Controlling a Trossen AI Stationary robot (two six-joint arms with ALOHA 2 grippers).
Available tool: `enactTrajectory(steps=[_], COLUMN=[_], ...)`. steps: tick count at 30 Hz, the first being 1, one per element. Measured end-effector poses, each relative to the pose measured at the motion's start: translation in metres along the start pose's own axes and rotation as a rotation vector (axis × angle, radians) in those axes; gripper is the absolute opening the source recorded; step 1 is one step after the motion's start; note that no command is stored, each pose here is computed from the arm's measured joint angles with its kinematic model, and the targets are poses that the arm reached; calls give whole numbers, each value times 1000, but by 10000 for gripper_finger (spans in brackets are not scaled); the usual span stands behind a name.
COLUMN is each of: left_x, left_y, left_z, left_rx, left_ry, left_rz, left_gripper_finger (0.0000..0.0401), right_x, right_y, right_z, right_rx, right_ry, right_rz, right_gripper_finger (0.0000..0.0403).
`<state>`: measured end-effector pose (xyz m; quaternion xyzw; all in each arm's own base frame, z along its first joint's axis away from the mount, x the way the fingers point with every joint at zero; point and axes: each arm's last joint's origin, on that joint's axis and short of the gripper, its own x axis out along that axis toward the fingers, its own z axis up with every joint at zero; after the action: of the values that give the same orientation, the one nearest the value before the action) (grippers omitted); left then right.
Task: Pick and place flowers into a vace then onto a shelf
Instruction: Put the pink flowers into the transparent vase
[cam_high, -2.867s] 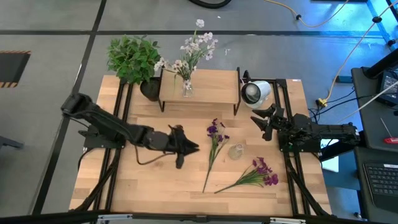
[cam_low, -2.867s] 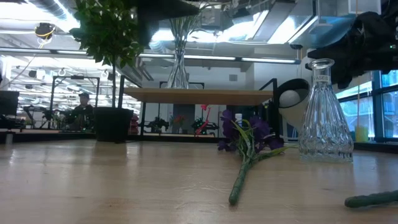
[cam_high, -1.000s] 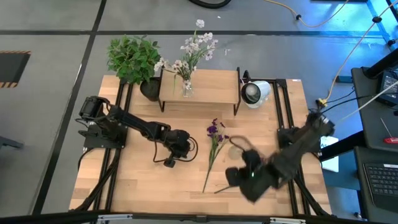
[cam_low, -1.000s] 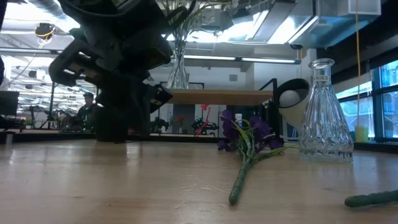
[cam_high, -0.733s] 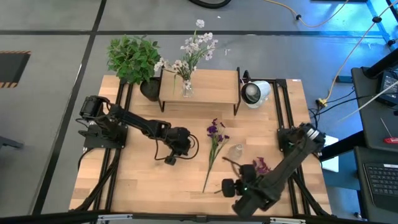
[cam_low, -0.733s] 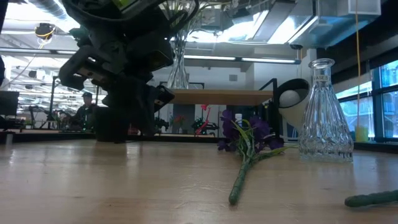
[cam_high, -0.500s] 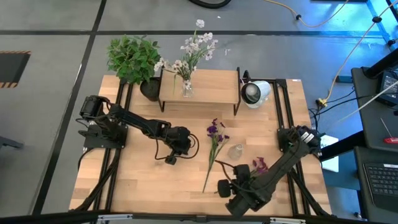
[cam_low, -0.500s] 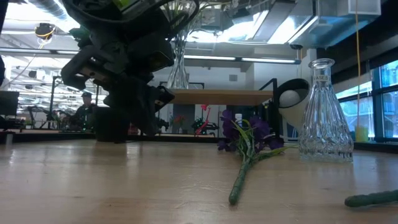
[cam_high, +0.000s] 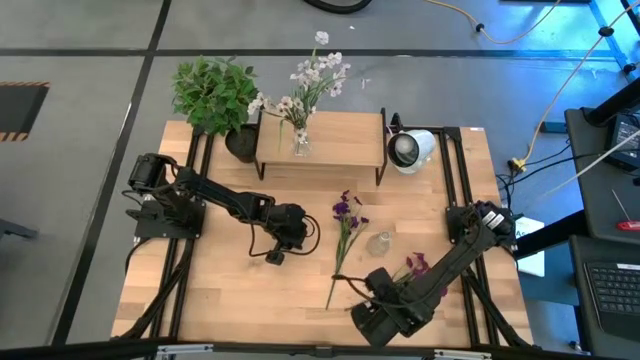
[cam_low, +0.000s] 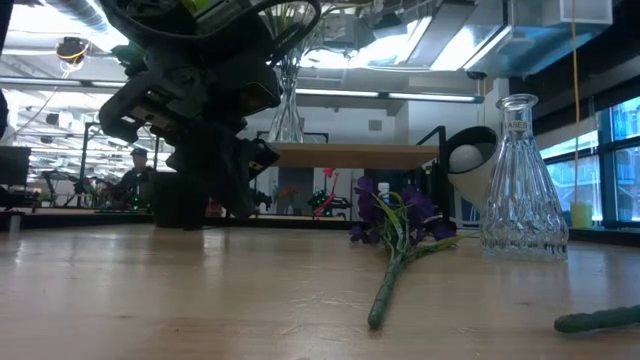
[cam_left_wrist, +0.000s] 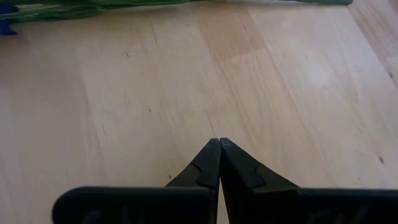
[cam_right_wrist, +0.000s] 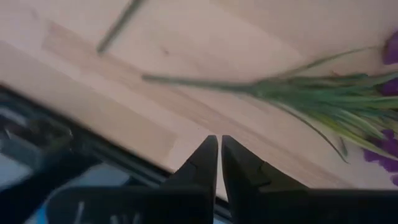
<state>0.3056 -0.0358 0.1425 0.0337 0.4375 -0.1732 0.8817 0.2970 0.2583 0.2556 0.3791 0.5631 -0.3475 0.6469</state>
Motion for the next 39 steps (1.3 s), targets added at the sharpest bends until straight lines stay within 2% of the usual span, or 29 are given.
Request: enactTrajectory(steps=[8,13,17,27,30,39], left_x=[0,0,0,0,0,0], left_y=[0,0,0,0,0,0], left_z=[0,0,0,0,0,0], left_rx=[1,2,2,3,3,3], left_ry=[0,0,0,0,0,0], left_rz=[0,0,1,1,1,1], left_gripper_finger=[6,6,6,6,6,6], right_x=[0,0,1,2,2,2], right_y=[1,2,5,9,10,5], right_z=[-2,3,9,15,15,16], right_rx=[-209,-274,-307,-290,-289,-291], right_ry=[53,59,59,58,59,57], right_rz=[11,11,25,55,67,11], right_gripper_finger=[28,36,43,49,73,188])
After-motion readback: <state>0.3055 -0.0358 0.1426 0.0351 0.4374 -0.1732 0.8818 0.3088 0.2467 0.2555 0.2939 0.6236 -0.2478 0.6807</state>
